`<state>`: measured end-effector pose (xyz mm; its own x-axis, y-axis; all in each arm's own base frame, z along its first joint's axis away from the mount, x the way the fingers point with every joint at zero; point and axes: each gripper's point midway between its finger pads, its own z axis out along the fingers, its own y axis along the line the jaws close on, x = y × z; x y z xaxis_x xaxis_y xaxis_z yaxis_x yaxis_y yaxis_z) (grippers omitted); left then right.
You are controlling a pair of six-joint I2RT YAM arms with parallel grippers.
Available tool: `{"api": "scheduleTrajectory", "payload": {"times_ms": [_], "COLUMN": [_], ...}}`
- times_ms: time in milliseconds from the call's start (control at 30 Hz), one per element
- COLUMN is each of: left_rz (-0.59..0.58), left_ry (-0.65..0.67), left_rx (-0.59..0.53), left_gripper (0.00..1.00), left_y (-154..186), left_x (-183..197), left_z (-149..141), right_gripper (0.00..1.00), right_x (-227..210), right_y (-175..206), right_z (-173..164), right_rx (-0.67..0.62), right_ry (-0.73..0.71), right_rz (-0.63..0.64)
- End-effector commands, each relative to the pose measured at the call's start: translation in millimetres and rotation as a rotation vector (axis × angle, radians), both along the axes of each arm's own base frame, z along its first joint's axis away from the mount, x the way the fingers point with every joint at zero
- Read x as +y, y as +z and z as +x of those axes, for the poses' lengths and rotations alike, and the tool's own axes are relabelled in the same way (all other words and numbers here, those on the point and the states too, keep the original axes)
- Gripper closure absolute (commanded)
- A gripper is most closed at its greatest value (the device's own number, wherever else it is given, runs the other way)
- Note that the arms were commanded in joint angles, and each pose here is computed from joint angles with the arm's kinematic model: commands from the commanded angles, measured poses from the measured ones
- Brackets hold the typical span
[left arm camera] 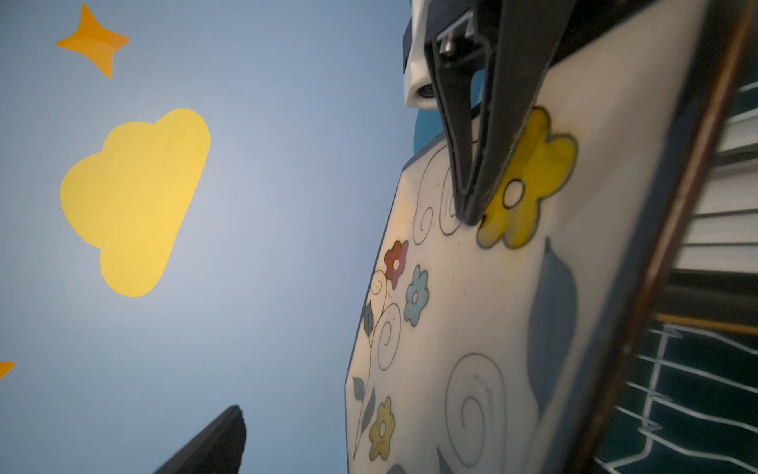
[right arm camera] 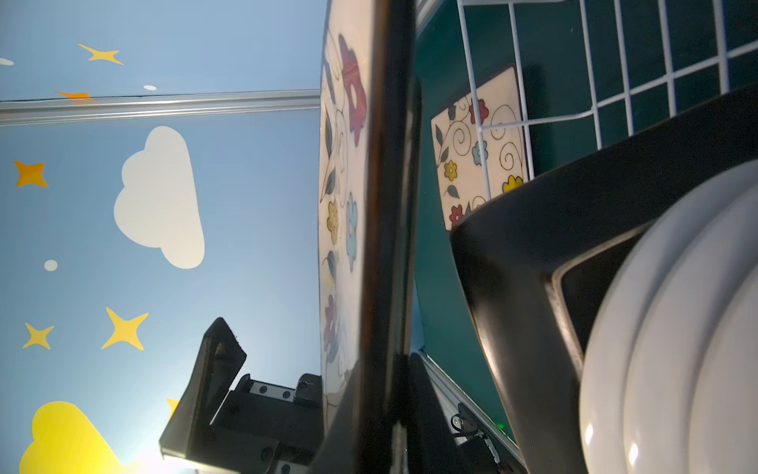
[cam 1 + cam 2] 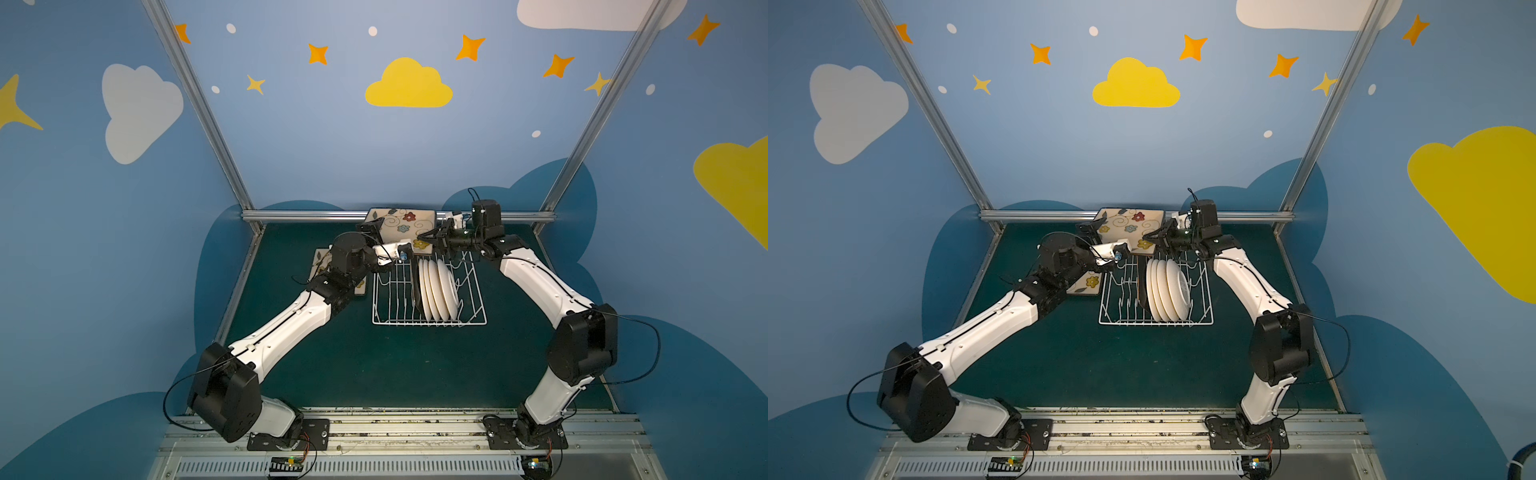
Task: Unload the plates from the dish rack
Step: Pick up a plate from the dish rack.
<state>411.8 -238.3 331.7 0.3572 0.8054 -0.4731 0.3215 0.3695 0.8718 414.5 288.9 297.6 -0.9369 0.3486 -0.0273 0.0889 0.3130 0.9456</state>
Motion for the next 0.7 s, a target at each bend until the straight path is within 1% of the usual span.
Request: {"api": "scheduleTrajectory", "payload": {"times_ms": [0, 233, 300, 367, 467, 667], "left_rz": [-0.09, -0.079, -0.102, -0.152, -0.237, -0.489], "left_ry": [0.025, 0.079, 0.104, 0.112, 0.09, 0.104], "left_rx": [-0.074, -0.03, -0.019, -0.017, 0.035, 0.087], "left_gripper": [0.01, 0.01, 0.01, 0.01, 0.01, 0.01], "left_y": [34.9, 22.6, 24.0, 29.6, 34.6, 63.1], "left_x": [9.8, 22.6, 28.7, 34.2, 41.5, 67.9], "left_z": [-8.8, -13.0, -15.8, -19.9, -28.5, -32.3], "right_gripper": [1.0, 1.0, 1.0, 1.0, 1.0, 1.0], "right_x": [-2.1, -10.1, -13.3, -17.4, -21.8, -28.8], "right_y": [75.8, 95.3, 99.6, 101.6, 101.2, 101.9], "right_z": [3.2, 5.5, 5.0, 5.8, 6.6, 7.9], "right_rx": [-0.286, -0.363, -0.387, -0.401, -0.415, -0.447], "right_ry": [0.028, 0.005, -0.001, -0.012, -0.02, -0.029], "right_rz": [0.116, 0.126, 0.119, 0.112, 0.103, 0.088]}}
